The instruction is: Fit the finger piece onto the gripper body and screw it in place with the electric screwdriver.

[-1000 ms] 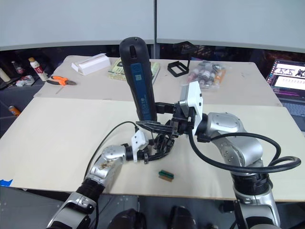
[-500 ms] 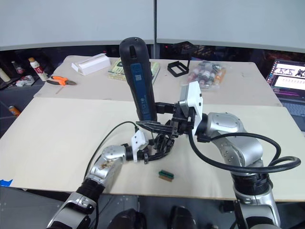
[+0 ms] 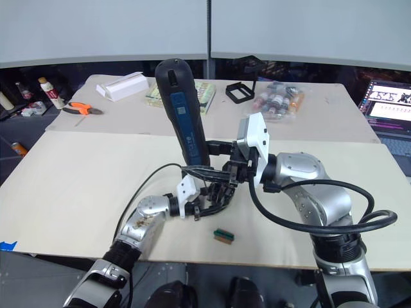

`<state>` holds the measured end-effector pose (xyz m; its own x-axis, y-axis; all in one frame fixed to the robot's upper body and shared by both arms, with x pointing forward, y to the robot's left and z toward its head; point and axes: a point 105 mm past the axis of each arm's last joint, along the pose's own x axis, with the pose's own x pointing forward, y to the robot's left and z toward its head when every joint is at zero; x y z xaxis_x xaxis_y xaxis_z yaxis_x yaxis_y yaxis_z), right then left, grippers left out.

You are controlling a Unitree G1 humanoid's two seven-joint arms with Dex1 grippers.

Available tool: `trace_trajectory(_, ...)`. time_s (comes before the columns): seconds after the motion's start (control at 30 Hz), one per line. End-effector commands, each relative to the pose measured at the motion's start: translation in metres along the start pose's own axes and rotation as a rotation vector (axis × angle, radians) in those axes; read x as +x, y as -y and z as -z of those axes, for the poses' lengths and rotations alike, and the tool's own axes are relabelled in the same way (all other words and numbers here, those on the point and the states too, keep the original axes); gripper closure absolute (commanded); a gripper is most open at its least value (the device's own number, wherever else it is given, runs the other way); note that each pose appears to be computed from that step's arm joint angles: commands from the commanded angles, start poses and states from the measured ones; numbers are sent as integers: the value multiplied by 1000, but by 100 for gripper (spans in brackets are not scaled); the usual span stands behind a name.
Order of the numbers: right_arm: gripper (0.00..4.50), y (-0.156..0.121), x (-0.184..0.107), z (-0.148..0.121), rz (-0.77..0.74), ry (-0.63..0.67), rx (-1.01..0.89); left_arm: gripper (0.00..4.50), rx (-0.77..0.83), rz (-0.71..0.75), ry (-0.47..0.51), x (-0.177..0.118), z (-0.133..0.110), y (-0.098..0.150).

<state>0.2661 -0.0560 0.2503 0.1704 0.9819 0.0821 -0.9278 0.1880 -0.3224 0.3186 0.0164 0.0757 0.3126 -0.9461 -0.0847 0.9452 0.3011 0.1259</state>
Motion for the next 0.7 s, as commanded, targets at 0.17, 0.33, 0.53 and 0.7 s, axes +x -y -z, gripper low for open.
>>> trace_trajectory(0.17, 257, -4, -2, -18, -14, 41, -84, 220, 1, 18, 14, 3, -3, 6)
trace_trajectory(0.33, 257, -4, -4, -17, -12, 37, -82, 220, 0, 19, 15, 3, -3, 6)
trace_trajectory(0.53, 257, -6, -4, -13, -10, 35, -79, 220, -1, 19, 15, 3, -3, 6)
trace_trajectory(0.7, 257, -6, -4, -12, -9, 37, -81, 220, -2, 18, 14, 3, -3, 7)
